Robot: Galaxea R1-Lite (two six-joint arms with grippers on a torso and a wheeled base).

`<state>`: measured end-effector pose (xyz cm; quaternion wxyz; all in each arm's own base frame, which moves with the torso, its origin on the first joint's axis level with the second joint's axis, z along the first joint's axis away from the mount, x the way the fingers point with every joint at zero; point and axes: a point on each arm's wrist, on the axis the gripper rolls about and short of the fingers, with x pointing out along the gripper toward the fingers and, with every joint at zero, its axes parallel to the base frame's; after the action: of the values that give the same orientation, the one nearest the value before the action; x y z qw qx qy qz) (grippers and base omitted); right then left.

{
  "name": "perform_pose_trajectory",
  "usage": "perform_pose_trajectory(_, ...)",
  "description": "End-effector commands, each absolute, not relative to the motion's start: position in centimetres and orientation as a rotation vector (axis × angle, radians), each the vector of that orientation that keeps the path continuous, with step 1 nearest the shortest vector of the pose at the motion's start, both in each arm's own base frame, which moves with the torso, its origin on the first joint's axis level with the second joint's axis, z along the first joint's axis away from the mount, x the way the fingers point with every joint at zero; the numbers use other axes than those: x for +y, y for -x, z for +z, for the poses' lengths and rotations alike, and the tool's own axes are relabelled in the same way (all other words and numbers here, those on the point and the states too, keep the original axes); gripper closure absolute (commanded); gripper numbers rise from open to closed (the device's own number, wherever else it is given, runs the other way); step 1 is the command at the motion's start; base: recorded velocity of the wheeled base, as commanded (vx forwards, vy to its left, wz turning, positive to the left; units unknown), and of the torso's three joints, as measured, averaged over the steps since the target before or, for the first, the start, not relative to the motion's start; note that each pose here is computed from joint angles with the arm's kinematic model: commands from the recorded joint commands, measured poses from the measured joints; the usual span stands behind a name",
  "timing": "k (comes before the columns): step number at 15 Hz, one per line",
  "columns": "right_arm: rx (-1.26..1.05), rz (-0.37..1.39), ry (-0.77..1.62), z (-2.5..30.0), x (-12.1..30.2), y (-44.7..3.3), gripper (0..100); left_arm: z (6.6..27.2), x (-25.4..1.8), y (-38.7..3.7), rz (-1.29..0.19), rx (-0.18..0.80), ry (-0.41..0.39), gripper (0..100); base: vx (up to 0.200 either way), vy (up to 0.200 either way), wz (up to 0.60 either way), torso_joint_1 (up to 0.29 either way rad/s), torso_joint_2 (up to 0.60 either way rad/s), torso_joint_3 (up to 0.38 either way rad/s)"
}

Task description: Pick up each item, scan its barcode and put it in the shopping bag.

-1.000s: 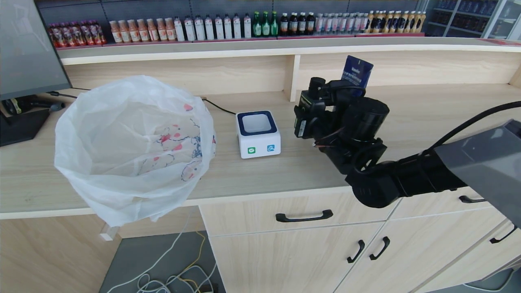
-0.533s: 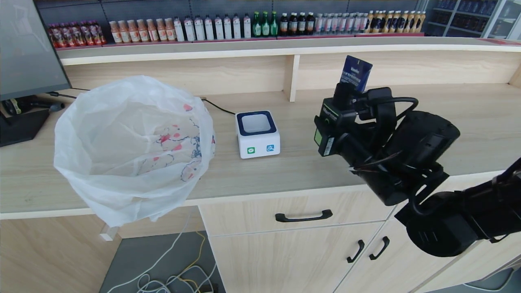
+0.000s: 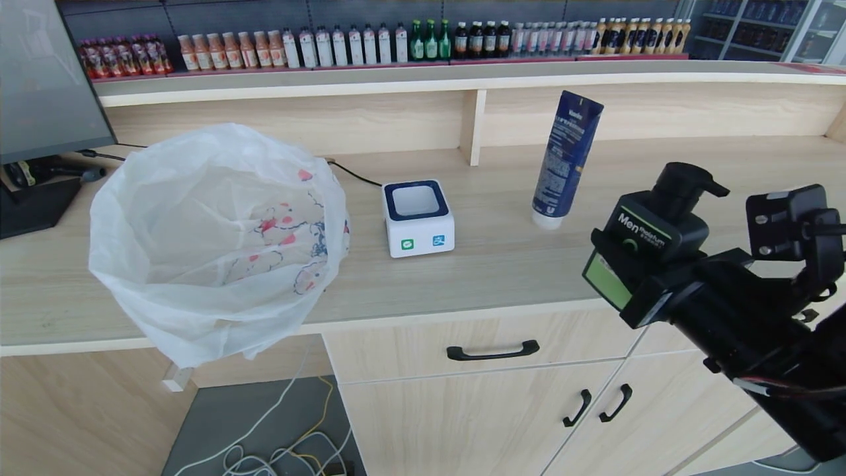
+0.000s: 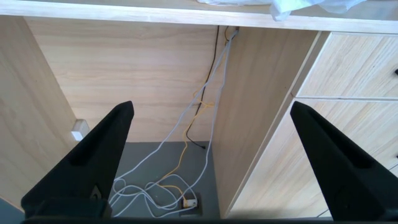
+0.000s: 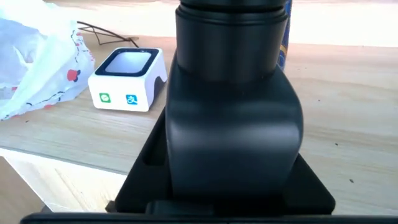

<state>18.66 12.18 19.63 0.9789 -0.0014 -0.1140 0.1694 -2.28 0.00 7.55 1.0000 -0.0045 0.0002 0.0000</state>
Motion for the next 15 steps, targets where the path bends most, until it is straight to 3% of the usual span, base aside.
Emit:
perform_pose_trajectory(1,-0.237,0.348,-0.039,19.8,11.4,-17.3,100,7.5,0.0,2.3,0.000,0.000,0.009,0,0.000,0.000,0.00,0.000,0.00,0.000)
perform_pose_trajectory(7,-0.207,0.495,-0.031,18.7,12.2,-13.6,100,7.5,0.0,2.3,0.000,0.000,0.009,0,0.000,0.000,0.00,0.000,0.00,0.000)
perform_pose_trajectory(15,-0.289,0.651,0.229,18.2,13.8,-10.6,100,7.5,0.0,2.3,0.000,0.000,0.009,0,0.000,0.000,0.00,0.000,0.00,0.000)
